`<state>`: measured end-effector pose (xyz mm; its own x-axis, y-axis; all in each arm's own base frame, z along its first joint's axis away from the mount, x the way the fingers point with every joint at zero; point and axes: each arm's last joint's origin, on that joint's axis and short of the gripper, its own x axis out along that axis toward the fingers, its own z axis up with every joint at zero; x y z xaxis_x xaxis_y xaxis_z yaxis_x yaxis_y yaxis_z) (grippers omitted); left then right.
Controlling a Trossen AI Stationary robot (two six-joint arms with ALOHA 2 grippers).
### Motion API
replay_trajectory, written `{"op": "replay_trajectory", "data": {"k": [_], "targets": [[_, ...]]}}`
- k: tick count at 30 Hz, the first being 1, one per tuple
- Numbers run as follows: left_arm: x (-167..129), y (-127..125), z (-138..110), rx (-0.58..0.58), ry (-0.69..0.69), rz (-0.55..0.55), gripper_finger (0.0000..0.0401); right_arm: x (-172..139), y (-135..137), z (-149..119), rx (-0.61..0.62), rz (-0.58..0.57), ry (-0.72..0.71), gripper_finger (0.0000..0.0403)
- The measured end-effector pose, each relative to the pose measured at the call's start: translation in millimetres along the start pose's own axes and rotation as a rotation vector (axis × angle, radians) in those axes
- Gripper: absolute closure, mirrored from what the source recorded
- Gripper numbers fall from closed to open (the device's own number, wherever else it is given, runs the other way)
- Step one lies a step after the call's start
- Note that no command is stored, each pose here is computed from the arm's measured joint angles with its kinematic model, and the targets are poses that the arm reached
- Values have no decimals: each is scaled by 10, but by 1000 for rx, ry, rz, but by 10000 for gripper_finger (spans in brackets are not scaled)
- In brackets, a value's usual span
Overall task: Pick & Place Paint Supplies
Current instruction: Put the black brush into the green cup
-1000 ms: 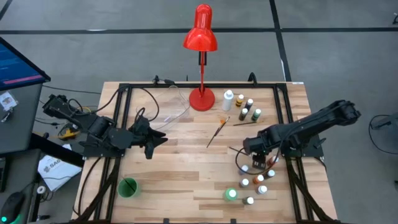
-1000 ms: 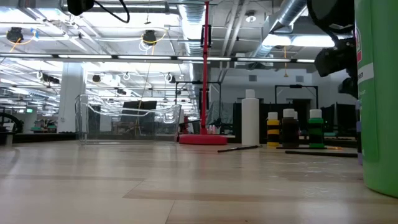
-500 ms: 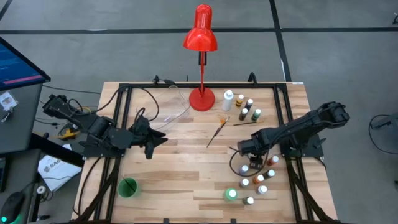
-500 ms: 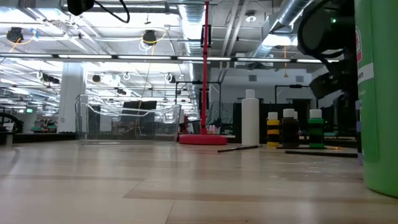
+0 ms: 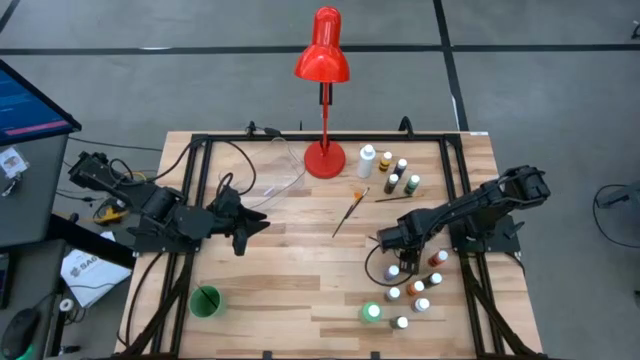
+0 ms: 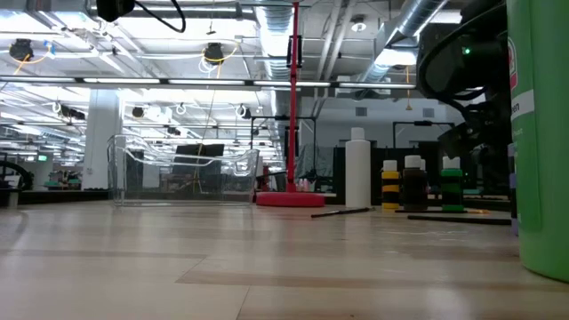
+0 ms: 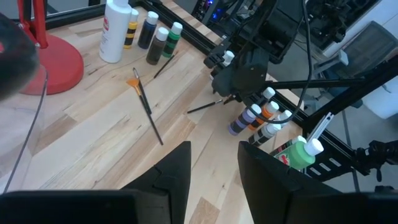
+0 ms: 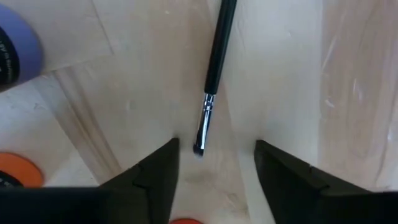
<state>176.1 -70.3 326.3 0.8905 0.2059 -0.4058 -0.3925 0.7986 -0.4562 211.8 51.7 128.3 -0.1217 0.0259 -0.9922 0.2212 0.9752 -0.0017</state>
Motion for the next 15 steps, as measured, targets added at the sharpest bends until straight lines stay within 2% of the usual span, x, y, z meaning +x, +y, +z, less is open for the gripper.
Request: {"op": "replay_trajectory", "data": {"k": [9,15], "targets": [[0,0,0,4,1,-1,275,8,0,-4,8,2,10,381],[0,0,-1,6,1,-1,275,-12,5,4,8,1,17,399]]}}
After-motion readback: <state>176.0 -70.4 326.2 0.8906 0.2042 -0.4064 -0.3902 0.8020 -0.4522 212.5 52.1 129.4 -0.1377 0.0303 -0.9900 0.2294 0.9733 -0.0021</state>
